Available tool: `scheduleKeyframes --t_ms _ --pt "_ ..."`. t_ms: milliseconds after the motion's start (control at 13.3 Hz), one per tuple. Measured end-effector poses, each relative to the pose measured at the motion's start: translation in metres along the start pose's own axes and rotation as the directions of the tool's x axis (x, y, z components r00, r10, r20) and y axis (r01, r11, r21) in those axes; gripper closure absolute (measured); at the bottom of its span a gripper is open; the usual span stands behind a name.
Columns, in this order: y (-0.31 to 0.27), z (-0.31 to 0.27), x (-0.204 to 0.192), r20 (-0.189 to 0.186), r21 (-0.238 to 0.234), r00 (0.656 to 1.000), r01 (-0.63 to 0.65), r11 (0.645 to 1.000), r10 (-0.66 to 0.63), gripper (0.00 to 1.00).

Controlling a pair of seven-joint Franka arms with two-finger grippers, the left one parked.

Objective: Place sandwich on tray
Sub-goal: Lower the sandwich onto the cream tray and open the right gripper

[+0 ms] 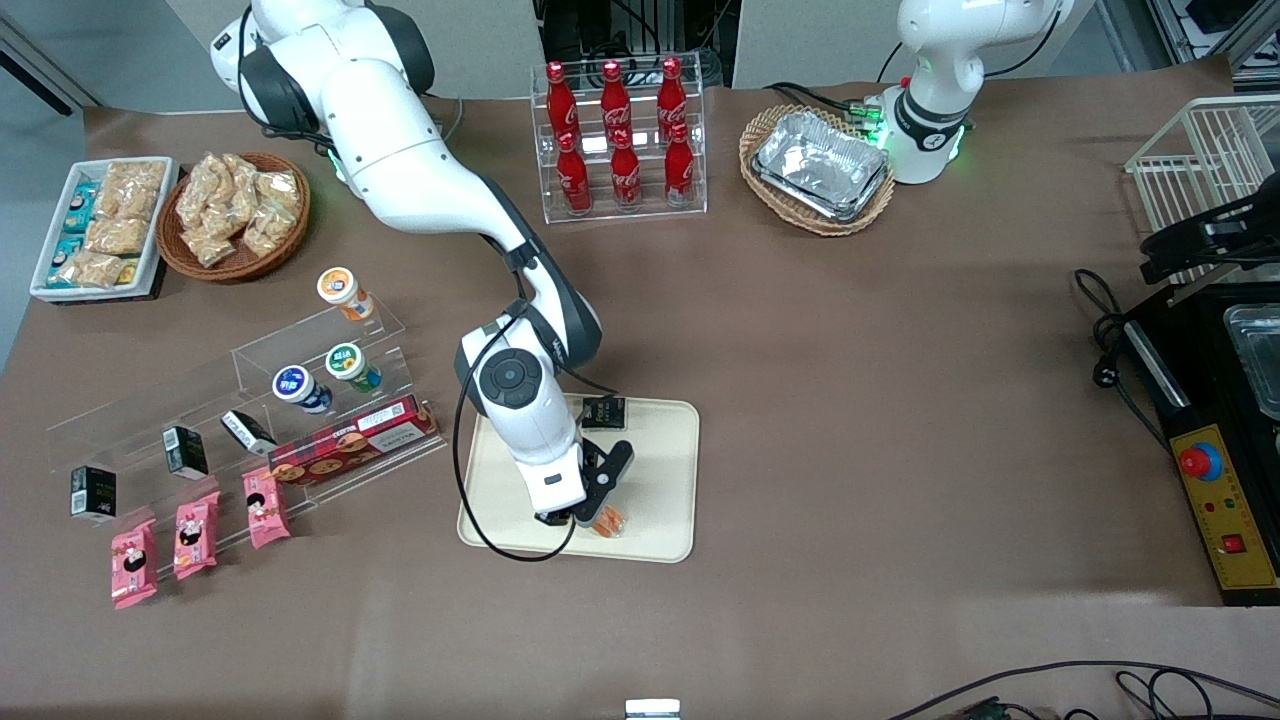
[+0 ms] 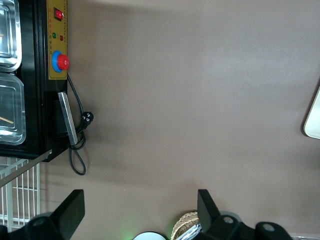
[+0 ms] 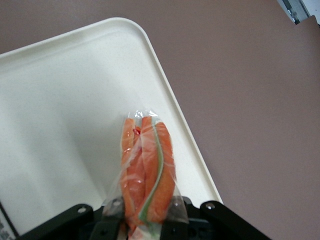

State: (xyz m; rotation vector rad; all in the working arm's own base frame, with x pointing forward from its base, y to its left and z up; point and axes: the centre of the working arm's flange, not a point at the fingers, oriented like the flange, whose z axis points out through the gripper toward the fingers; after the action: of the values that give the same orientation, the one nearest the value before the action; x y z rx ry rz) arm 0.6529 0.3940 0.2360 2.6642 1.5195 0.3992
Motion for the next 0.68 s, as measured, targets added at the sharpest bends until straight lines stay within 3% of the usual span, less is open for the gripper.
scheduleKeyframes --t_ms 150,226,677 --pt "0.0001 0.0031 -0.0013 0.003 0.000 1.000 0.000 1.000 0.000 0.80" --pt "0.0011 0.0034 -0.0018 0.002 -0.001 1.000 -0.002 1.000 0.002 0.74" --pt "0.0056 -0.0029 0.0016 -0.017 0.005 1.000 -0.023 1.000 0.023 0.13"
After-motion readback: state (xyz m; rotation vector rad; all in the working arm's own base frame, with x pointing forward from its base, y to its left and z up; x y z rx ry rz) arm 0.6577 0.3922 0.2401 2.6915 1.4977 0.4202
